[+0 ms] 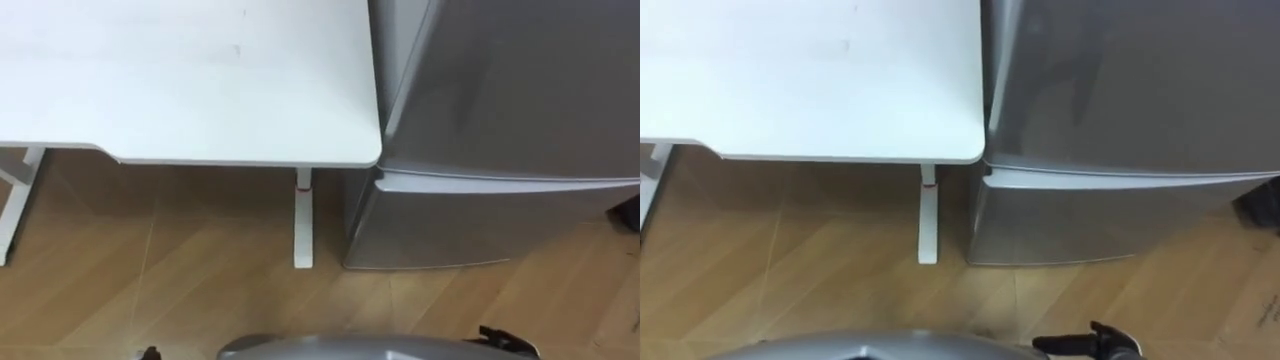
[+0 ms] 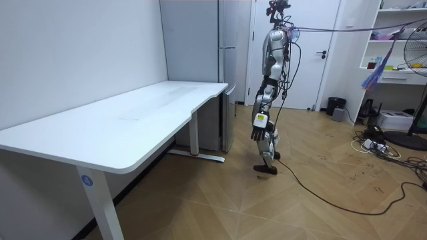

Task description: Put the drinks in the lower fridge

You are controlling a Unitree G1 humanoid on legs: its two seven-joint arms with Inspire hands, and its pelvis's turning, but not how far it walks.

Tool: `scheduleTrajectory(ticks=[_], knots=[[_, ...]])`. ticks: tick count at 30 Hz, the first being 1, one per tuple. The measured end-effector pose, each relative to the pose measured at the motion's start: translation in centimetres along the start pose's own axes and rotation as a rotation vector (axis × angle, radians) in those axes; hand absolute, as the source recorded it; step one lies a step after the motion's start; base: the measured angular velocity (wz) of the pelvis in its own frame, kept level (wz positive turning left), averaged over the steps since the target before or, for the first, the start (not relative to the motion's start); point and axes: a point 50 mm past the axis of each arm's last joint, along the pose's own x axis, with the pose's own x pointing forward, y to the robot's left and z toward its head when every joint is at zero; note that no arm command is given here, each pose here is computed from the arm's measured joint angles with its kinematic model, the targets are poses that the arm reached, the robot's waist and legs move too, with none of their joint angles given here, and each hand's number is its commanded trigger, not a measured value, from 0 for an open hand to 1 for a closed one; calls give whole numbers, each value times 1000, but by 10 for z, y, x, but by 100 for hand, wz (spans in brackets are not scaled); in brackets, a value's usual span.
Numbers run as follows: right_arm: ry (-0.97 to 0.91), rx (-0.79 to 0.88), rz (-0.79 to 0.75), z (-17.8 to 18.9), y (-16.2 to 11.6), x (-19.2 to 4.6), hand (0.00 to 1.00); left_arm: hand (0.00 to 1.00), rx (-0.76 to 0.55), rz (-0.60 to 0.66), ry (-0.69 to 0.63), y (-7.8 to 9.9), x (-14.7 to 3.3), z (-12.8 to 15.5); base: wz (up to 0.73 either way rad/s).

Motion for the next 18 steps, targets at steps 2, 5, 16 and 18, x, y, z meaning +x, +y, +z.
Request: scheduleTrajectory(ticks=[2,5,16,18], knots=[[6,2,1,-1,0,0,0,0,-10,-16,13,-3,0,-3,-6],[12,2,7,-2,0,0,0,0,-35,-26,25,-5,-1,-5,-3],[56,24,9,-9,2,0,0,0,-37,-48,33,-9,-1,-3,-2],[58,24,9,-10,2,0,0,0,-38,-47,28,-8,-1,-1,0]])
